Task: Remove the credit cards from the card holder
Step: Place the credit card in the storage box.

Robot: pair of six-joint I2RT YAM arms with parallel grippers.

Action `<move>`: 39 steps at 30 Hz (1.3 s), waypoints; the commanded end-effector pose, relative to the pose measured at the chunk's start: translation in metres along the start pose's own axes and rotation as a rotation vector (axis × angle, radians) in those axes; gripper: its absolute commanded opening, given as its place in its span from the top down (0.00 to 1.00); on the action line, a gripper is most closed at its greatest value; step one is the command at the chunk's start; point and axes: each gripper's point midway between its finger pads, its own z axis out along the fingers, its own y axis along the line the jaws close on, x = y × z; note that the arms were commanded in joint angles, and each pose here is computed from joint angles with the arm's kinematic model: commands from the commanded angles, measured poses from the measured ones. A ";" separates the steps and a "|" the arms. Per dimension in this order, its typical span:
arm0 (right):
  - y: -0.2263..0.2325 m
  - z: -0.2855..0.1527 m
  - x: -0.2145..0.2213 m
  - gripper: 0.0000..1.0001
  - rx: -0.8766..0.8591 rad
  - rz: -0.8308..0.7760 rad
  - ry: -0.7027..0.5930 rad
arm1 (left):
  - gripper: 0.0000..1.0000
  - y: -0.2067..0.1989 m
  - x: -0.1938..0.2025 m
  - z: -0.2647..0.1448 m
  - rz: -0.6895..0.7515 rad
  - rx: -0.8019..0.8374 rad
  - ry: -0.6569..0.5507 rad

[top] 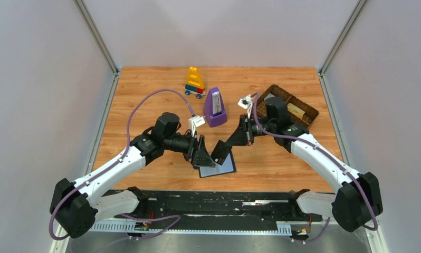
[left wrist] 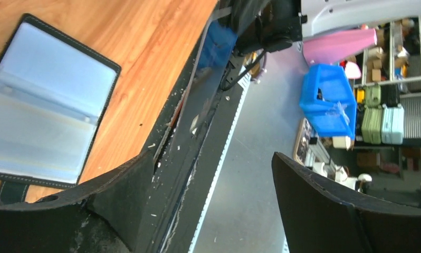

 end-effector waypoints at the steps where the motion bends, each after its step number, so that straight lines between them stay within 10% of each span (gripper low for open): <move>1: -0.016 -0.028 -0.029 1.00 0.139 0.002 -0.145 | 0.04 0.007 -0.014 -0.012 0.057 -0.131 -0.035; 23: -0.161 -0.262 -0.074 1.00 1.124 0.334 -1.095 | 0.00 0.053 -0.025 -0.074 0.134 -0.614 -0.079; 39: -0.215 -0.298 -0.039 1.00 1.174 0.539 -1.309 | 0.00 0.054 -0.021 -0.076 0.136 -0.611 -0.095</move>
